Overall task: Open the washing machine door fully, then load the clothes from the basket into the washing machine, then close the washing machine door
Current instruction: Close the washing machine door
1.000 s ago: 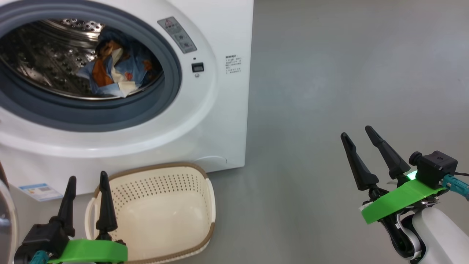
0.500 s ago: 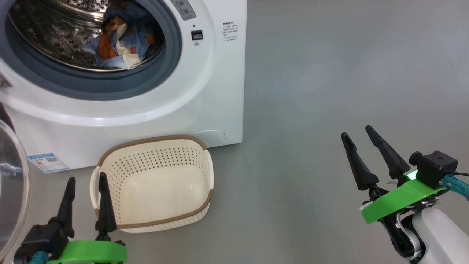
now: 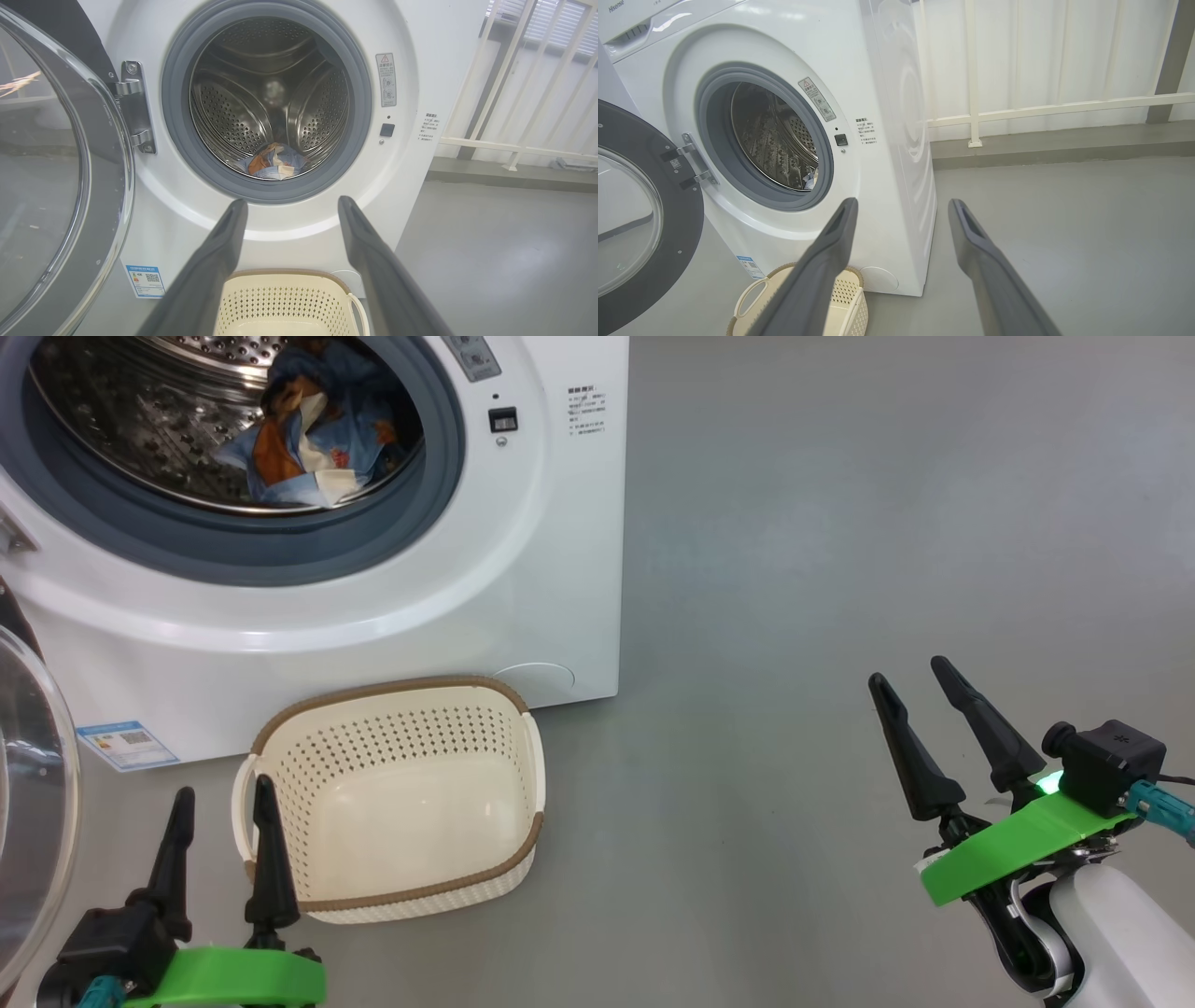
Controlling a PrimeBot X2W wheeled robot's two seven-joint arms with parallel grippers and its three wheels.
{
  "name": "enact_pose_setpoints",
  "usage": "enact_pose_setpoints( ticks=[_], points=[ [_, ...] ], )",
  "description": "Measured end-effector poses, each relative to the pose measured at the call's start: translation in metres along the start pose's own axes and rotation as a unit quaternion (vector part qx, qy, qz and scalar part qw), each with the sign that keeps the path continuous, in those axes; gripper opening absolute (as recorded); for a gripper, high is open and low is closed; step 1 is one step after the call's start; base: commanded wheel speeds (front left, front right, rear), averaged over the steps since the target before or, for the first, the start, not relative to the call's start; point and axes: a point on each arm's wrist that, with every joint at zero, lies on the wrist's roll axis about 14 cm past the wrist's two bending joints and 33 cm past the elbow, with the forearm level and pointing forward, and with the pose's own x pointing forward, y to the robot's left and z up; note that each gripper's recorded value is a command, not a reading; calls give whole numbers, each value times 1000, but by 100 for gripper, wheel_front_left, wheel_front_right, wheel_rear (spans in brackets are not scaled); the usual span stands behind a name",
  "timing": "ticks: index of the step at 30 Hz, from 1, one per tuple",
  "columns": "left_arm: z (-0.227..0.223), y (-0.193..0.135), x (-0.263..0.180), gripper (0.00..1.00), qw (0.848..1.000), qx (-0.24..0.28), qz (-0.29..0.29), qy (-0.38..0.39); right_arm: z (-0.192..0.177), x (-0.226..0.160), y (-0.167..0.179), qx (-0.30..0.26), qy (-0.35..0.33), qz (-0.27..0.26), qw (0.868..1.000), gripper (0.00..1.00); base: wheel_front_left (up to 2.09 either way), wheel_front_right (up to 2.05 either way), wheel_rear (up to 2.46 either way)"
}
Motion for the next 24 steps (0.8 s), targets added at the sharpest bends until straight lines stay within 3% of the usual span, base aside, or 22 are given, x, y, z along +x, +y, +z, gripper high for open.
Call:
enact_pose_setpoints(
  ticks=[24],
  points=[
    [6, 8, -5, 100, 1000, 0, 14, -8, -1, 4, 6, 1, 1, 10, 1000, 100, 0, 0, 0]
  ],
)
